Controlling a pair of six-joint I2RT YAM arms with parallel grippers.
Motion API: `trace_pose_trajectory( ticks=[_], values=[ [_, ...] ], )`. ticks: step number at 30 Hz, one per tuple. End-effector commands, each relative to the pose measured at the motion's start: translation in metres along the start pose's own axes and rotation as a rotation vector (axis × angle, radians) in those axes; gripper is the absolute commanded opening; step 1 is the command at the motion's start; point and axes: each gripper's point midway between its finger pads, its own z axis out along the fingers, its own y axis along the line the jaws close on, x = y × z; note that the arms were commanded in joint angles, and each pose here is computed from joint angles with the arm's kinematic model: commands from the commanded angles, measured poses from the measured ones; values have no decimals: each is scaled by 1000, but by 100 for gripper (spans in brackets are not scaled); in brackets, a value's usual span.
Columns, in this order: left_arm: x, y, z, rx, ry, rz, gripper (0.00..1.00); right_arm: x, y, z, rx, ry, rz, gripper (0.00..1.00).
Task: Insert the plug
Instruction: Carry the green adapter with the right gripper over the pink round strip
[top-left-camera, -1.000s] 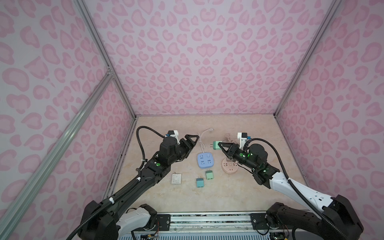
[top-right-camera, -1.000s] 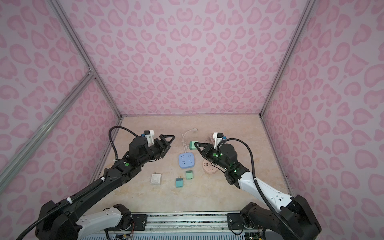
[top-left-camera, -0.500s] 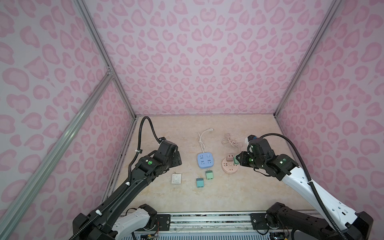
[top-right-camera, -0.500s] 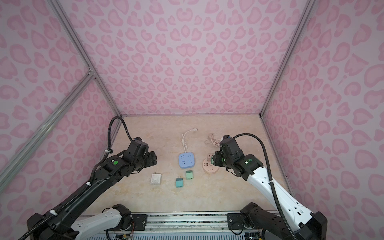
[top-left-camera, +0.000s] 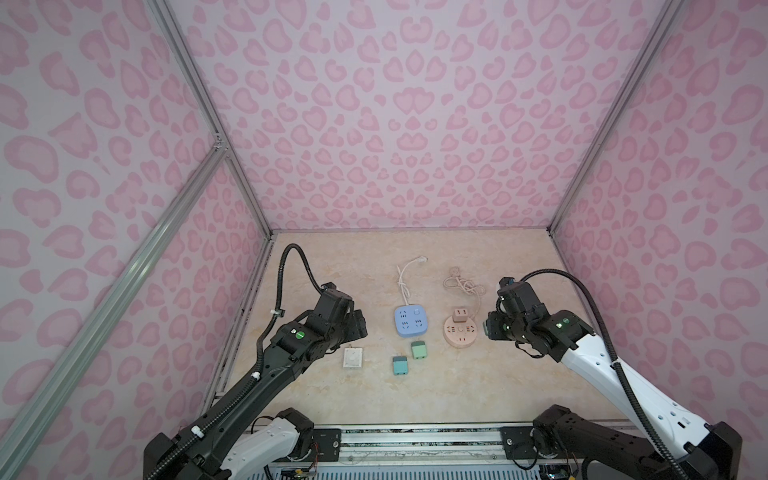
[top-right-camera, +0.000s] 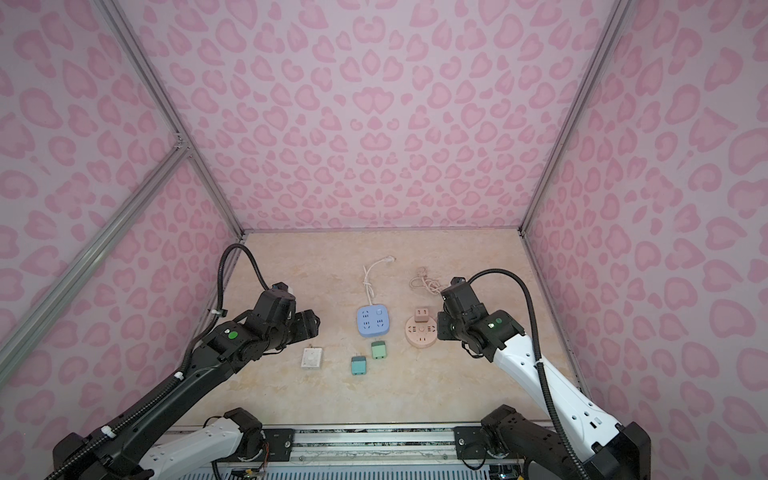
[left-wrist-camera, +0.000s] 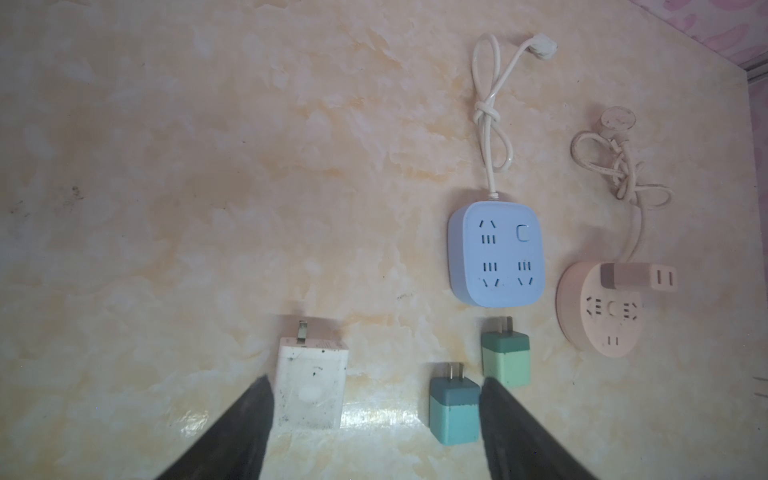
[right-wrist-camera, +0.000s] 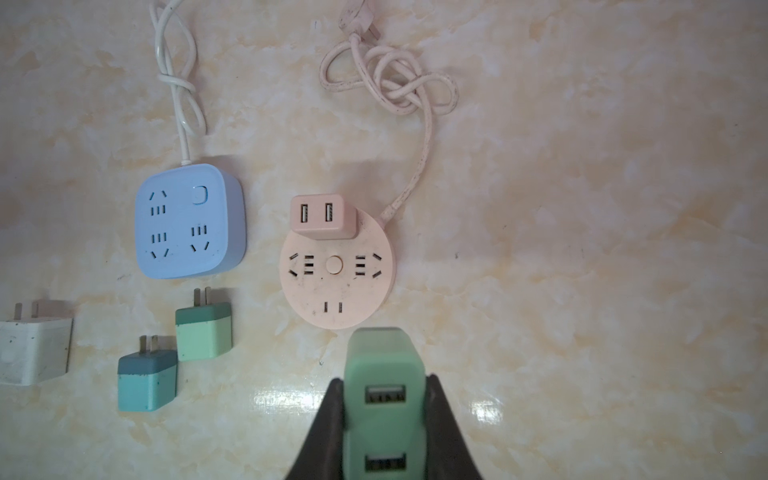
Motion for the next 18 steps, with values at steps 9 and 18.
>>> trace_pose_trajectory(
  ticks=[9,18],
  values=[
    [0,-12,9,72,-5,-65,78,-4,10,43,-40,62,-24,0],
    [0,-16,13,89,-6,-81,77,-1,17,66,-37,109,-35,0]
  ],
)
